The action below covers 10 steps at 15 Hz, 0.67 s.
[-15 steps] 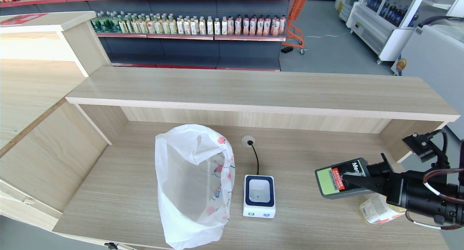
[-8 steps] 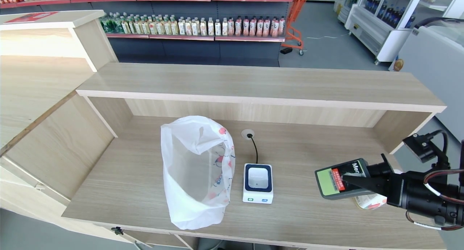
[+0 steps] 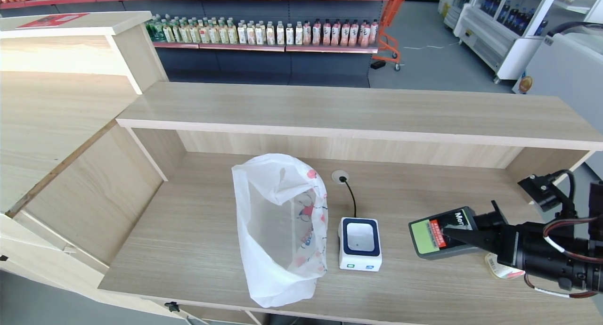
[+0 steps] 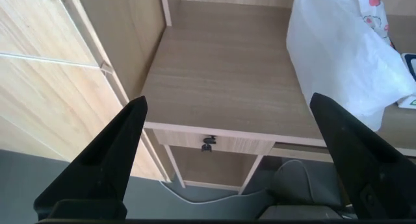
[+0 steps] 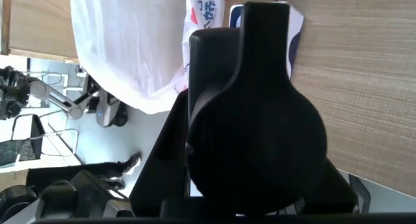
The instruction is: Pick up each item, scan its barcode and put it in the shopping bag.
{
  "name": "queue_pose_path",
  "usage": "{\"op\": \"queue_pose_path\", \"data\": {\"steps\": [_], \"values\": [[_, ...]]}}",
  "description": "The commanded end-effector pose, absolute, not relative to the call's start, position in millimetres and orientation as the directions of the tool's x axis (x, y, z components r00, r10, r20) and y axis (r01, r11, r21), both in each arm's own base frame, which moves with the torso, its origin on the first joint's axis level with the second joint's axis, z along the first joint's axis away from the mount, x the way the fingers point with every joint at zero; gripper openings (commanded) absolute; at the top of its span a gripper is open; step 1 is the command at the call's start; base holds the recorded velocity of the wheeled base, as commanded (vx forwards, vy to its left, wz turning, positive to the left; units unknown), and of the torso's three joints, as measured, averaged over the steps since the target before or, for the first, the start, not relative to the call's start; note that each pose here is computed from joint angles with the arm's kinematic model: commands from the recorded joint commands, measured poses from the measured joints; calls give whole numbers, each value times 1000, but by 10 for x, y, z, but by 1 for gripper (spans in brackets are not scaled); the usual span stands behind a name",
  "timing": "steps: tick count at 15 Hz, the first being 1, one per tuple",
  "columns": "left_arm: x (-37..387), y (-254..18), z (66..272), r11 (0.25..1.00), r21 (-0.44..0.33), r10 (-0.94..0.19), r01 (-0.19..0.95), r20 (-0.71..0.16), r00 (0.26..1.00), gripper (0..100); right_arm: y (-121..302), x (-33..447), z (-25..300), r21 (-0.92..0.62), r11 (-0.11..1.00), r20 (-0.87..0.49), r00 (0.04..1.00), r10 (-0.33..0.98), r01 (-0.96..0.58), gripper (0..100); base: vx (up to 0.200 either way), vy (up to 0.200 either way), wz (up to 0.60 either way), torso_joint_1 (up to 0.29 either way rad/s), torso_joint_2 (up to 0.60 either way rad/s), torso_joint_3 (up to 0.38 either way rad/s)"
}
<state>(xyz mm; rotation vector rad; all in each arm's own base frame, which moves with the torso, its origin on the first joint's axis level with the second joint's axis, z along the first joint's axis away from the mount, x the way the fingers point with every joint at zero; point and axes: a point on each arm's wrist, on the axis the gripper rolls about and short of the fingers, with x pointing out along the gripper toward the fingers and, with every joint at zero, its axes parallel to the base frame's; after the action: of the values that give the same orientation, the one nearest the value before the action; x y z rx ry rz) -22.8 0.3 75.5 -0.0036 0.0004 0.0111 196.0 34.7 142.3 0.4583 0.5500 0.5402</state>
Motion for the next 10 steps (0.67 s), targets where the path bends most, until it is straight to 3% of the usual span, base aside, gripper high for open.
{"op": "queue_pose_path", "data": {"steps": [1, 4, 10], "values": [[-228, 3, 755, 1000, -3, 12, -12, 0, 1000, 100, 360, 2100, 1330, 528, 786, -405, 718, 567, -323, 0, 0, 0, 0, 0, 0, 0], [-228, 3, 755, 1000, -2, 11, -11, 0, 1000, 100, 429, 2400, 1112, 427, 849, -494, 706, 507, -311, 0, 0, 0, 0, 0, 0, 0], [-228, 3, 755, 1000, 0, 12, -12, 0, 1000, 100, 797, 2683, 787, 429, 809, -509, 632, 584, -403, 0, 0, 0, 0, 0, 0, 0]]}}
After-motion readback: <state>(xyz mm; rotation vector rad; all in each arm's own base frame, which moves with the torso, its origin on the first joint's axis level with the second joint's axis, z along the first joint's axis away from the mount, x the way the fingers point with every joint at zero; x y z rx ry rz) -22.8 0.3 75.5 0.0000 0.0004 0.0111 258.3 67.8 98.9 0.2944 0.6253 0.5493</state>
